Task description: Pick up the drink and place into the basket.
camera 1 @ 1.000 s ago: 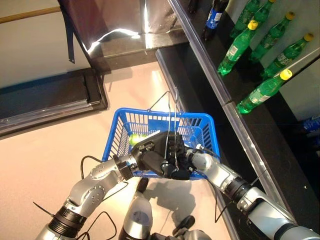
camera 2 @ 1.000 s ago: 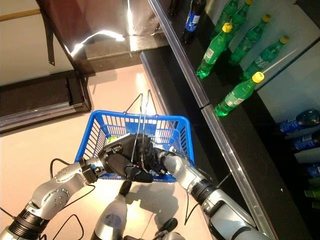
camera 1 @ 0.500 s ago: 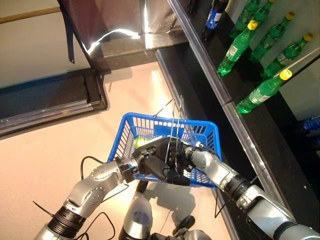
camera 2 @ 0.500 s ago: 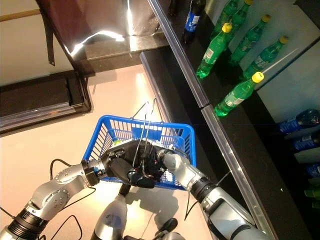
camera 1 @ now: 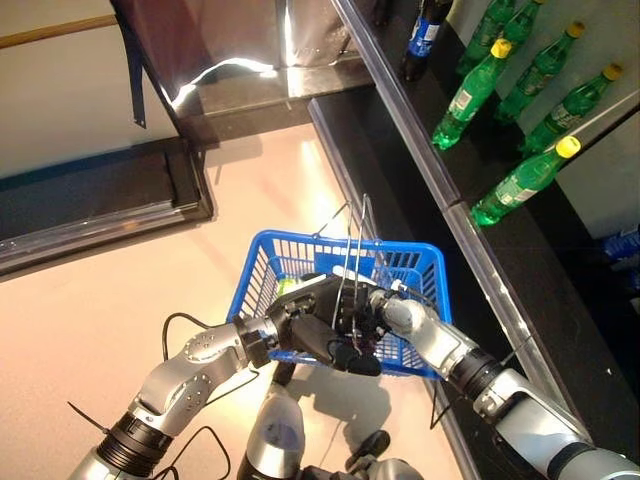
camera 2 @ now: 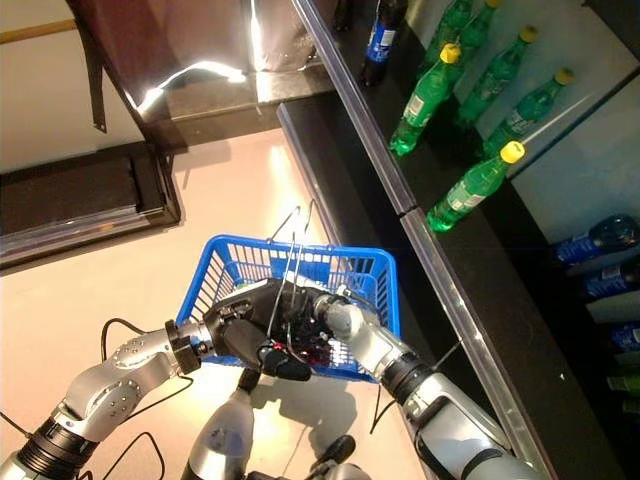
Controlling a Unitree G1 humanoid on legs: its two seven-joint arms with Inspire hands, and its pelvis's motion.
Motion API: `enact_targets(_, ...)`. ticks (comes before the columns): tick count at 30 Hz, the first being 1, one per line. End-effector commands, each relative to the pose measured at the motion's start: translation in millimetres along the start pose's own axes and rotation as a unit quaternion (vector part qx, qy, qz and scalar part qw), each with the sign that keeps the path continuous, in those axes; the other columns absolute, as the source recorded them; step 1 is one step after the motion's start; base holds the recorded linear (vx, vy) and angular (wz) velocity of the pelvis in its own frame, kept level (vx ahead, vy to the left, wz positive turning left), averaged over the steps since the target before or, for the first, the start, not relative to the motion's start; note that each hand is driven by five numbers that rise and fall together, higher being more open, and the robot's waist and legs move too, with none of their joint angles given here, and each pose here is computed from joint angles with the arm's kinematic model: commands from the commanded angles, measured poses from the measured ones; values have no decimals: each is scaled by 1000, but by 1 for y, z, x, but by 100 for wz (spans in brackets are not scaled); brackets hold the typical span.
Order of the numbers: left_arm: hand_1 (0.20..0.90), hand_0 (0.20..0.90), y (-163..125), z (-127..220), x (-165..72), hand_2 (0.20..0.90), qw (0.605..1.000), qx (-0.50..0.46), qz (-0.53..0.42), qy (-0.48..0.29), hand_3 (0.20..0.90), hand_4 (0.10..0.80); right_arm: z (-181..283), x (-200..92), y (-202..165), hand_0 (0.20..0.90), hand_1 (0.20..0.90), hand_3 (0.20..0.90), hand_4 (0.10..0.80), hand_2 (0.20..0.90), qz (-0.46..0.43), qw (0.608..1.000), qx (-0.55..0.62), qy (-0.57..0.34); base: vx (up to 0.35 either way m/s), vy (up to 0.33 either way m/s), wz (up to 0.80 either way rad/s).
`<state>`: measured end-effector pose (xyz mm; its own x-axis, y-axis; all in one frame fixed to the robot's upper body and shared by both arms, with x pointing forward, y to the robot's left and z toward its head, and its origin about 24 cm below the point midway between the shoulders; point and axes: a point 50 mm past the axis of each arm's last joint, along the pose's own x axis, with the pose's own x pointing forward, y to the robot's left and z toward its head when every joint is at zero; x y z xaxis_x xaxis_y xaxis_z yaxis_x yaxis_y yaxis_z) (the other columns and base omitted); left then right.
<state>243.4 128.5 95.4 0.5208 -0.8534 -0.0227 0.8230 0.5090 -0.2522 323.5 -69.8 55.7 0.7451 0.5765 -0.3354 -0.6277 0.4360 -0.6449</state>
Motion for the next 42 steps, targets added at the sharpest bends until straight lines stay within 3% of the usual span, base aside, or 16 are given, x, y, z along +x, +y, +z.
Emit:
enact_targets(1,300,300,-77,100,15,300,895,52,-218,-385,200,100,-2,-1,30,900,900,900,800,900,6,998,53,-19,0,0,0)
enact_targets(10,300,300,-43,96,-9,300,903,51,-58,-422,200,100,-10,-25,10,900,900,900,800,900,-75,991,102,-43,-12,4,-5)
enact_targets(23,300,300,-6,85,-41,300,882,48,130,-451,200,100,-18,-71,-8,900,900,900,800,900,-215,955,174,-106,-32,7,-12)
enact_targets(30,300,300,25,62,-71,300,862,37,260,-434,200,100,-39,-108,-8,900,900,900,800,900,-290,925,217,-114,-27,8,-27)
enact_targets(42,300,300,60,32,-94,300,833,32,403,-378,200,100,-81,-145,-2,900,900,900,800,900,-384,884,261,-61,-22,-18,-19)
